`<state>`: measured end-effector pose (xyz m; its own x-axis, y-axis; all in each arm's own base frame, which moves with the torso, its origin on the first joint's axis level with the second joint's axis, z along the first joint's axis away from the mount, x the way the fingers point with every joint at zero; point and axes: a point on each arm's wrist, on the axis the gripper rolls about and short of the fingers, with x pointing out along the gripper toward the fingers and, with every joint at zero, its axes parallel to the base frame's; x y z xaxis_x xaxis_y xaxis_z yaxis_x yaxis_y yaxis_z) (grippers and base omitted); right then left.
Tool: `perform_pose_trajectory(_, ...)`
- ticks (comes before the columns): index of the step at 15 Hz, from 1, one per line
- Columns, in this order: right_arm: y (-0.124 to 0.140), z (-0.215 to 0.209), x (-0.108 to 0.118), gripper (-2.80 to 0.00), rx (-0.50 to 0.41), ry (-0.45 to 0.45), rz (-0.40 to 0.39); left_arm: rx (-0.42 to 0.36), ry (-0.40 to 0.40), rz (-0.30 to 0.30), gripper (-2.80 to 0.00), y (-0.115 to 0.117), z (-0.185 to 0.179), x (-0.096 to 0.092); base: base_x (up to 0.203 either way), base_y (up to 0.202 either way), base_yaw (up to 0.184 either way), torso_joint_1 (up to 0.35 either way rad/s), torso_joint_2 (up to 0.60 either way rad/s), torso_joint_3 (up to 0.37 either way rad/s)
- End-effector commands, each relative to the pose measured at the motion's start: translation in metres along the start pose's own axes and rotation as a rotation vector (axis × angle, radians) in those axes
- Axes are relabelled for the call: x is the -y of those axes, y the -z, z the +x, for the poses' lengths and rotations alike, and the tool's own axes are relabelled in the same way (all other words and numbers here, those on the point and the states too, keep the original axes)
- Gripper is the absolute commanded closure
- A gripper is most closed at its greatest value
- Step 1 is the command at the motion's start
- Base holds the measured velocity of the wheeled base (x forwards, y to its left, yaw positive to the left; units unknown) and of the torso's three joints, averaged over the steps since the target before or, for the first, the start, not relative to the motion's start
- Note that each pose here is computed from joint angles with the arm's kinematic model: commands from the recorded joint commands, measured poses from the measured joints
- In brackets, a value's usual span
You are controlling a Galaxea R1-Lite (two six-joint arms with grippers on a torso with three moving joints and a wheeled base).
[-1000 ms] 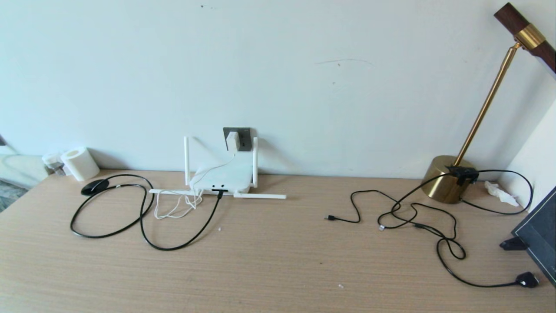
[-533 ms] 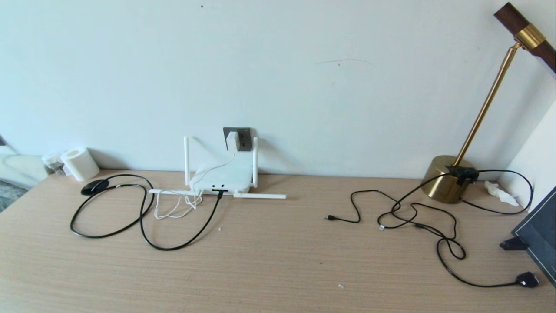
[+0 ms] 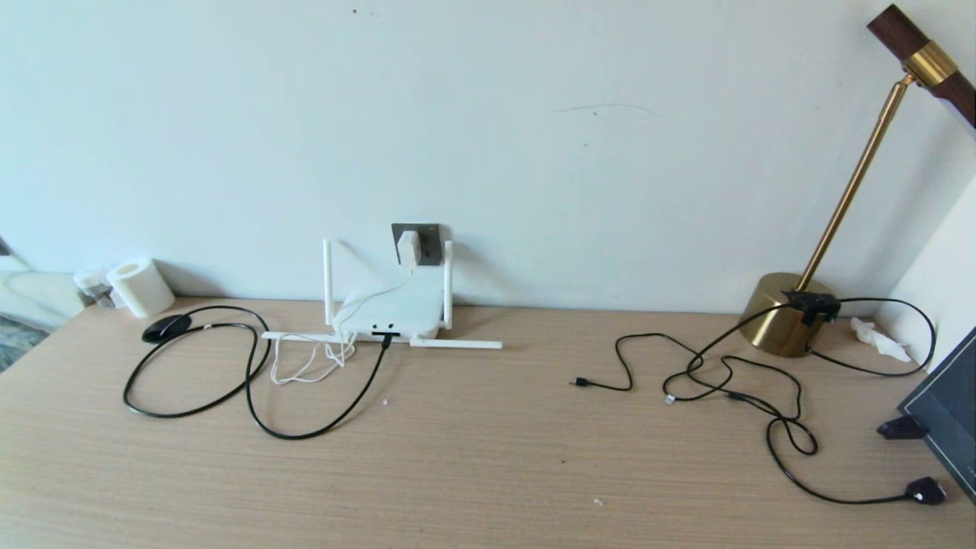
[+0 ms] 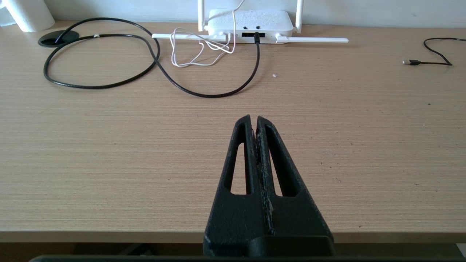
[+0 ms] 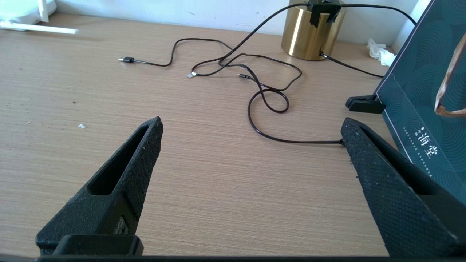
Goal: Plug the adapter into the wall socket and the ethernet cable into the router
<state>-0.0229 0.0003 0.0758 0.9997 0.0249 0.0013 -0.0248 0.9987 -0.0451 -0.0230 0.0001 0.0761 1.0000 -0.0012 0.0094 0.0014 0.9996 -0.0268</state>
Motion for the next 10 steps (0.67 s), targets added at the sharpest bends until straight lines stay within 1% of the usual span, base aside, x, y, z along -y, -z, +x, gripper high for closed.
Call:
perform_pose_trajectory(1, 0.0003, 0.0002, 0.0, -2.8, -0.003, 0.0, 0.006, -0.005, 0.0, -0.001, 0.0, 0.0004, 0.0003, 0.0, 0.0, 0.0, 0.0, 0.0, 0.0, 0.0)
perform_pose_trajectory(3, -0.0001, 0.0001, 0.0001, -2.8, -0.001, 0.002, 0.014, -0.005, 0.0, -0.001, 0.0, 0.0004, 0.0003, 0.0, 0.0, 0.0, 0.0, 0.0, 0.0, 0.0)
perform_pose_trajectory(5, -0.0008, -0.0003, 0.001, -2.8, -0.005, 0.042, 0.052, -0.005, -0.001, -0.001, 0.0, 0.0004, 0.0003, 0.0, 0.0, 0.0, 0.0, 0.0, 0.0, 0.0)
perform_pose_trajectory(6, -0.0006, 0.0002, 0.0011, -2.8, -0.021, 0.044, 0.04, -0.005, 0.001, -0.001, 0.0, 0.0004, 0.0003, 0.0, 0.0, 0.0, 0.0, 0.0, 0.0, 0.0)
perform_pose_trajectory(7, 0.0, -0.0002, 0.0007, -2.8, -0.008, 0.028, 0.024, -0.005, -0.001, -0.001, 0.0, 0.0004, 0.0003, 0.0, 0.0, 0.0, 0.0, 0.0, 0.0, 0.0)
perform_pose_trajectory(10, -0.0004, 0.0001, 0.0008, -2.8, 0.005, 0.034, 0.061, -0.005, 0.0, -0.001, 0.0, 0.0004, 0.0003, 0.0, 0.0, 0.0, 0.0, 0.0, 0.0, 0.0)
